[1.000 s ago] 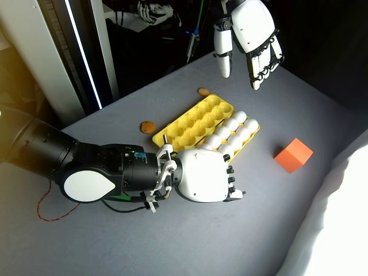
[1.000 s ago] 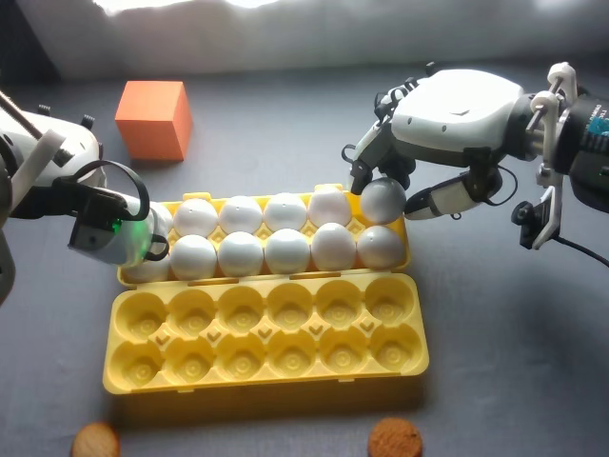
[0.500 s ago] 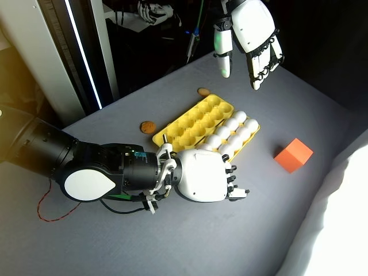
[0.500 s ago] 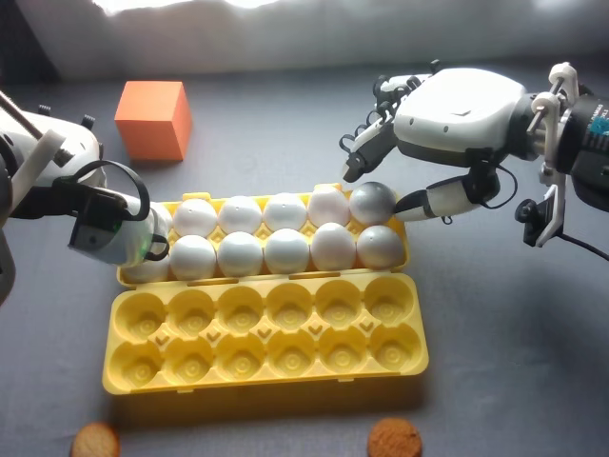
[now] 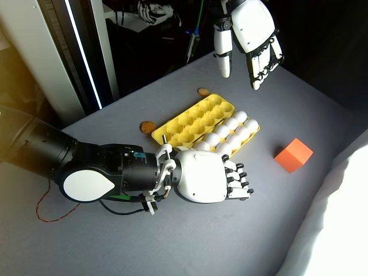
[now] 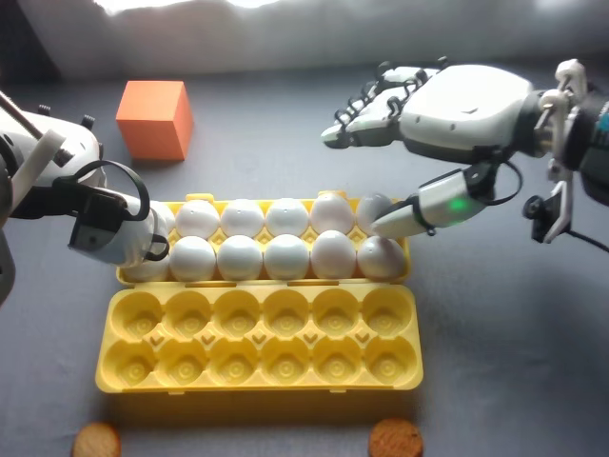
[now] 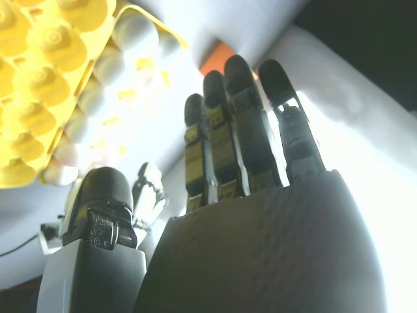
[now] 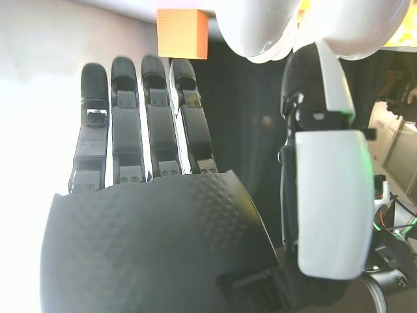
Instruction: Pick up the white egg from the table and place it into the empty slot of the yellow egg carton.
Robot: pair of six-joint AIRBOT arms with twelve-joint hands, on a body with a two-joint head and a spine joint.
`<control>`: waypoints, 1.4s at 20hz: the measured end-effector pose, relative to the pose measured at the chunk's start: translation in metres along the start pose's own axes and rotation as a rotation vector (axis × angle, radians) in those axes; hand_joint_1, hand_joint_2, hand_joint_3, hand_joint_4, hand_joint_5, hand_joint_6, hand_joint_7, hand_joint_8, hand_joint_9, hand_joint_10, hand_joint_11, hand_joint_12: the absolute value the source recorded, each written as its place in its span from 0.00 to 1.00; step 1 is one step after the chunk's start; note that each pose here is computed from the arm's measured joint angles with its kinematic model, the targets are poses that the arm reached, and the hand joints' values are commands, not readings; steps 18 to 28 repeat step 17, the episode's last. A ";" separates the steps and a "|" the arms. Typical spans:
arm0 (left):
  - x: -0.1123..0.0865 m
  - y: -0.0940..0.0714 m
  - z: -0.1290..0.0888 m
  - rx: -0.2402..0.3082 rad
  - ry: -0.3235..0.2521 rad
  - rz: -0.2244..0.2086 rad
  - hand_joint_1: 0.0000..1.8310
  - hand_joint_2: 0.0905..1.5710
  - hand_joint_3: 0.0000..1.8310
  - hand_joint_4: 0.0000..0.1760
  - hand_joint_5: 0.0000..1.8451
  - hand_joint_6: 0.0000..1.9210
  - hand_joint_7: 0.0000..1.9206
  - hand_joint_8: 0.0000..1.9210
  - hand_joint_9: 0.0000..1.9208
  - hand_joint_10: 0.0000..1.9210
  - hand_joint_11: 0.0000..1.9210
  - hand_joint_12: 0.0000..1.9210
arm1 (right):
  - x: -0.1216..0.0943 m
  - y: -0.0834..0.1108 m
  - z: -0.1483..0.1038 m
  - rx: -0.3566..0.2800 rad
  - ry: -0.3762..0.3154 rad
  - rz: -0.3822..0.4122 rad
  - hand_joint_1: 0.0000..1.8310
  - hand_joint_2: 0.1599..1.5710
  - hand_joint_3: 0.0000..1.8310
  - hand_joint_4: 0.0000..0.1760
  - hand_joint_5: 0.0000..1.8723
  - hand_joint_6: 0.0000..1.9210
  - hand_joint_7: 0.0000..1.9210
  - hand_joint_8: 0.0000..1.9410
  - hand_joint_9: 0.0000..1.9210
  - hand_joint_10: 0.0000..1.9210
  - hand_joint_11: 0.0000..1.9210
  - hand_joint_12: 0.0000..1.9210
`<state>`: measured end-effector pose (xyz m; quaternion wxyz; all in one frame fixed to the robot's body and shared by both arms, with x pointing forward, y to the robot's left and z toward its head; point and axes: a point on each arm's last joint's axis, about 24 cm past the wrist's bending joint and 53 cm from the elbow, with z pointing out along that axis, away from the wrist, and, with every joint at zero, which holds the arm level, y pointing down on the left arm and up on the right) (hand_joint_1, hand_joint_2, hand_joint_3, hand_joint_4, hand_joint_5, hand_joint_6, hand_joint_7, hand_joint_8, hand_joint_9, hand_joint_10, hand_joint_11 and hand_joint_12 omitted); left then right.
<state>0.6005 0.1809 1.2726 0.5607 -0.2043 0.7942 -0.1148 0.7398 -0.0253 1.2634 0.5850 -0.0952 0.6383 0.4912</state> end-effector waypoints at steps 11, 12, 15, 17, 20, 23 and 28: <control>0.000 0.000 0.000 0.001 0.000 -0.002 0.00 0.85 0.00 0.00 0.20 0.00 0.24 0.00 0.23 0.00 0.00 0.49 | -0.020 0.060 -0.083 -0.192 0.047 -0.303 0.20 0.60 0.00 0.00 0.08 0.00 0.08 0.00 0.06 0.00 0.00 0.20; 0.000 0.000 0.000 0.000 0.000 -0.003 0.00 0.86 0.00 0.00 0.20 0.00 0.23 0.00 0.23 0.00 0.00 0.48 | -0.017 0.068 -0.091 -0.209 0.057 -0.315 0.19 0.60 0.00 0.00 0.09 0.00 0.08 0.00 0.05 0.00 0.00 0.18; 0.000 0.000 0.000 -0.001 0.000 -0.003 0.00 0.85 0.00 0.00 0.21 0.00 0.25 0.00 0.24 0.01 0.00 0.50 | -0.013 0.066 -0.110 -0.168 0.088 -0.332 0.15 0.59 0.00 0.00 0.04 0.00 0.04 0.00 0.03 0.00 0.00 0.13; 0.000 0.000 0.000 0.000 0.000 -0.003 0.00 0.86 0.00 0.00 0.21 0.00 0.25 0.00 0.24 0.00 0.00 0.50 | -0.006 0.058 -0.119 -0.119 0.129 -0.357 0.15 0.58 0.00 0.00 0.04 0.00 0.04 0.00 0.03 0.00 0.00 0.12; 0.000 0.000 0.000 0.000 0.000 -0.003 0.00 0.86 0.00 0.00 0.21 0.00 0.25 0.00 0.24 0.00 0.00 0.50 | -0.006 0.058 -0.119 -0.119 0.129 -0.357 0.15 0.58 0.00 0.00 0.04 0.00 0.04 0.00 0.03 0.00 0.00 0.12; 0.000 0.000 0.000 0.000 0.000 -0.003 0.00 0.86 0.00 0.00 0.21 0.00 0.25 0.00 0.24 0.00 0.00 0.50 | -0.006 0.058 -0.119 -0.119 0.129 -0.357 0.15 0.58 0.00 0.00 0.04 0.00 0.04 0.00 0.03 0.00 0.00 0.12; 0.000 0.000 0.000 0.000 0.000 -0.003 0.00 0.86 0.00 0.00 0.21 0.00 0.25 0.00 0.24 0.00 0.00 0.50 | -0.006 0.058 -0.119 -0.119 0.129 -0.357 0.15 0.58 0.00 0.00 0.04 0.00 0.04 0.00 0.03 0.00 0.00 0.12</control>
